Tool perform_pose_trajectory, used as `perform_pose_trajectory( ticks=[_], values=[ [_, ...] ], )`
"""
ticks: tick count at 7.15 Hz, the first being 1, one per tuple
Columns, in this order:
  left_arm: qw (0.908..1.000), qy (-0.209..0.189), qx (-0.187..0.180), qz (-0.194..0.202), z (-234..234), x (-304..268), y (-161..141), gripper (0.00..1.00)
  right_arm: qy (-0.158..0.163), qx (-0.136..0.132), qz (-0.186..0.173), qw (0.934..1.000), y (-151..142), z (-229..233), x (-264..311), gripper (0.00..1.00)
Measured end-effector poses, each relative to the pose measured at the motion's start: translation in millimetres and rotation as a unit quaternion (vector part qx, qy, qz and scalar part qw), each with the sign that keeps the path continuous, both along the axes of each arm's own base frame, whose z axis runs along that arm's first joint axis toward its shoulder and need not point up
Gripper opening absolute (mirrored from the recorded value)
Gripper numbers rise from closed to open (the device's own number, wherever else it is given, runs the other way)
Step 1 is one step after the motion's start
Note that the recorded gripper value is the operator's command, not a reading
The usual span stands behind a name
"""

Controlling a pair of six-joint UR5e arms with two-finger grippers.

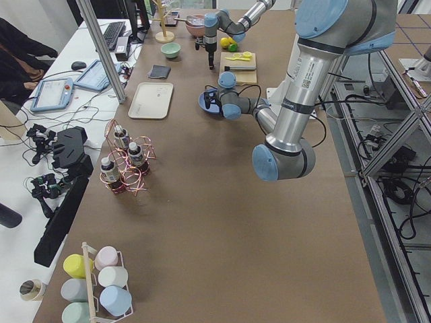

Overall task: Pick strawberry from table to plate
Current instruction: 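Release the plate with the left gripper while the right grasps the strawberry, then carry the strawberry over the plate with the right gripper while the left withdraws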

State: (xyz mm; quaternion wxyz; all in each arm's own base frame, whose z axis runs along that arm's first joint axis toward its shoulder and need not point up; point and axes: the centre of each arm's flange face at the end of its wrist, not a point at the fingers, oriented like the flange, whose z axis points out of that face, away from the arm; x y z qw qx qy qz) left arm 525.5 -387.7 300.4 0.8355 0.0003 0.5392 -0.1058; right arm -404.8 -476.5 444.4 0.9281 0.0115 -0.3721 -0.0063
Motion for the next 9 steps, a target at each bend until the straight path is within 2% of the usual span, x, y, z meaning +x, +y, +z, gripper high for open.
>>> perform_pose_trajectory(
  ticks=[1, 2, 5, 7, 8, 9],
  values=[
    [1.0000, 0.000, 0.000, -0.002, -0.2, 0.8, 1.3, 0.98, 0.001, -0.001, 0.000, 1.0000, -0.2, 0.9, -0.2, 0.28],
    [1.0000, 0.002, 0.001, -0.006, -2.2, -1.1, 0.2, 0.98, 0.002, -0.002, 0.000, 1.0000, -0.5, 2.3, -0.5, 0.00],
    [0.9997, 0.014, 0.007, -0.017, -14.6, -16.4, -7.2, 0.98, -0.003, 0.005, 0.000, 1.0000, -5.3, -4.0, 2.6, 0.00],
    [0.9993, 0.020, 0.006, -0.029, -16.7, -48.1, -23.7, 0.98, -0.023, 0.008, 0.010, 0.9997, -20.6, -25.5, 21.2, 0.00],
    [0.9991, 0.013, 0.015, -0.037, -5.9, -74.3, -43.3, 0.98, -0.041, 0.009, 0.012, 0.9991, -30.2, -46.7, 28.2, 0.00],
    [0.9978, -0.011, 0.059, -0.029, 15.0, -96.6, -58.5, 0.98, -0.054, 0.011, 0.012, 0.9984, -39.5, -73.2, 28.0, 0.00]
  ],
)
